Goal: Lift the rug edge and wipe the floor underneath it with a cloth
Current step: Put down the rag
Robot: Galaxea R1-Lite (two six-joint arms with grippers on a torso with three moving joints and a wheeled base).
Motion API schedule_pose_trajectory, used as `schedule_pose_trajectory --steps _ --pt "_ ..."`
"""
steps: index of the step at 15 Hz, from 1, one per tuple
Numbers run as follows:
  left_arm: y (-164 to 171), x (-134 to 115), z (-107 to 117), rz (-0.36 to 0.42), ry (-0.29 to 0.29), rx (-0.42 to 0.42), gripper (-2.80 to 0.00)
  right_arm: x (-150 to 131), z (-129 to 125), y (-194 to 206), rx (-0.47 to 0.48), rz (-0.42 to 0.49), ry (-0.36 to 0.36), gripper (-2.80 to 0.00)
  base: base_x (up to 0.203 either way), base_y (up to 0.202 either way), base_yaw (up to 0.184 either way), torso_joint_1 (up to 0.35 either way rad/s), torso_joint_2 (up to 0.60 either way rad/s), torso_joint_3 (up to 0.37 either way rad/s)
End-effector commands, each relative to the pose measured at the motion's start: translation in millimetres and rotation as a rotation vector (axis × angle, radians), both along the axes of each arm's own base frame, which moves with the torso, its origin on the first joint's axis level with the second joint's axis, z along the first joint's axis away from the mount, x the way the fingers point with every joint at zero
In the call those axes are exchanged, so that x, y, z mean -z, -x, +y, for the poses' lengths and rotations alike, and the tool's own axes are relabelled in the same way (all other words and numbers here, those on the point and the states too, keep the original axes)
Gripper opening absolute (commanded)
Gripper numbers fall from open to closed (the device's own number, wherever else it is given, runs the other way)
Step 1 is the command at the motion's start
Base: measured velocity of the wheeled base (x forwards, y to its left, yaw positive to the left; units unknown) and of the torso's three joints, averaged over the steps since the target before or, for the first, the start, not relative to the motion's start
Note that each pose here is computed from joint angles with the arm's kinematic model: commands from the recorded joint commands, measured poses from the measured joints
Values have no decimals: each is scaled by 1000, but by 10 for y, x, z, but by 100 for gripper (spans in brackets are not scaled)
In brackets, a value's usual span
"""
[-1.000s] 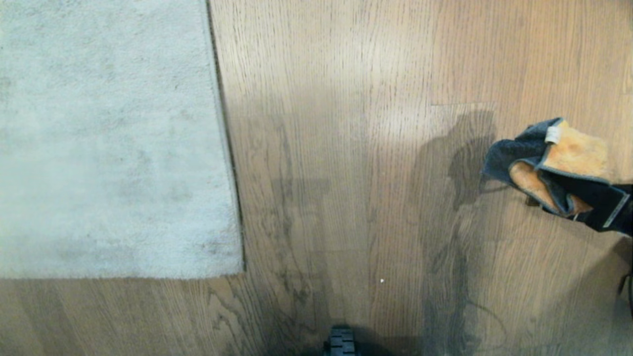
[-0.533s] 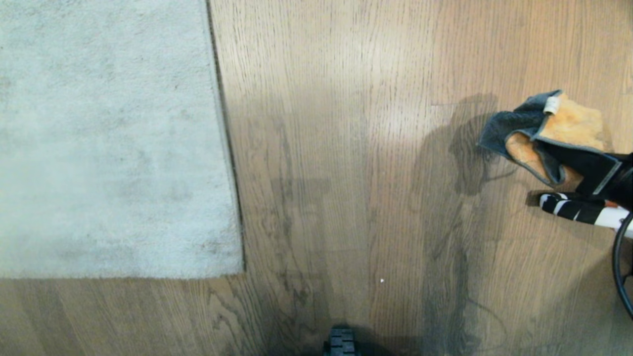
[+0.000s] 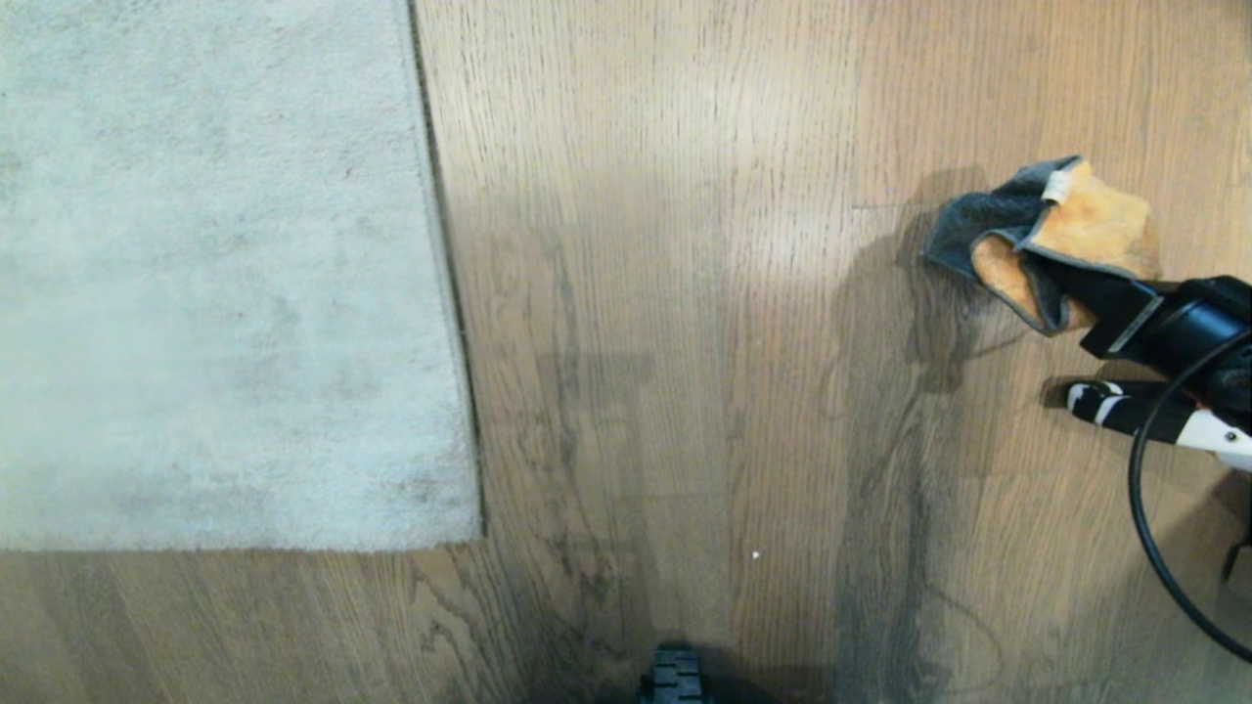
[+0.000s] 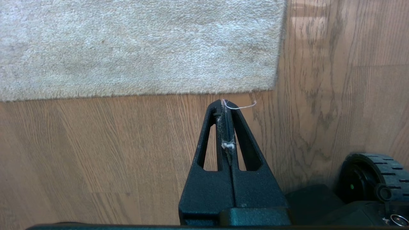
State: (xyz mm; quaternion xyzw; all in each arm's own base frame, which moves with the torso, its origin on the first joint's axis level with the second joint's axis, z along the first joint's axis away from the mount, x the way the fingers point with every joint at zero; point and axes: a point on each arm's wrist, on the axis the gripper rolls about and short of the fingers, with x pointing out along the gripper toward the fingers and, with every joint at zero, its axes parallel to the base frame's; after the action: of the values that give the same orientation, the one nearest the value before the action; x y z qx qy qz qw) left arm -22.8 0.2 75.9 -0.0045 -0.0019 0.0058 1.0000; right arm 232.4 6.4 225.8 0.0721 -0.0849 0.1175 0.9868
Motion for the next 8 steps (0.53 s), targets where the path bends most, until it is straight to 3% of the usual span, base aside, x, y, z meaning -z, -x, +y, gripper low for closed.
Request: schedule_pose_trajectory --steps 1,4,5,8 --pt "0 0 0 -1 0 -1 -280 65 2 -68 -2 23 1 -280 0 0 0 0 0 0" --pt "0 0 0 -1 0 -2 -280 69 2 -72 -2 24 1 -280 0 0 0 0 0 0" --pt "0 0 0 -1 0 -1 -280 69 0 -68 -1 24 1 0 0 0 0 0 0 0" --pt "0 0 0 -1 0 0 -280 68 2 -67 -2 23 4 0 0 0 0 0 0 0"
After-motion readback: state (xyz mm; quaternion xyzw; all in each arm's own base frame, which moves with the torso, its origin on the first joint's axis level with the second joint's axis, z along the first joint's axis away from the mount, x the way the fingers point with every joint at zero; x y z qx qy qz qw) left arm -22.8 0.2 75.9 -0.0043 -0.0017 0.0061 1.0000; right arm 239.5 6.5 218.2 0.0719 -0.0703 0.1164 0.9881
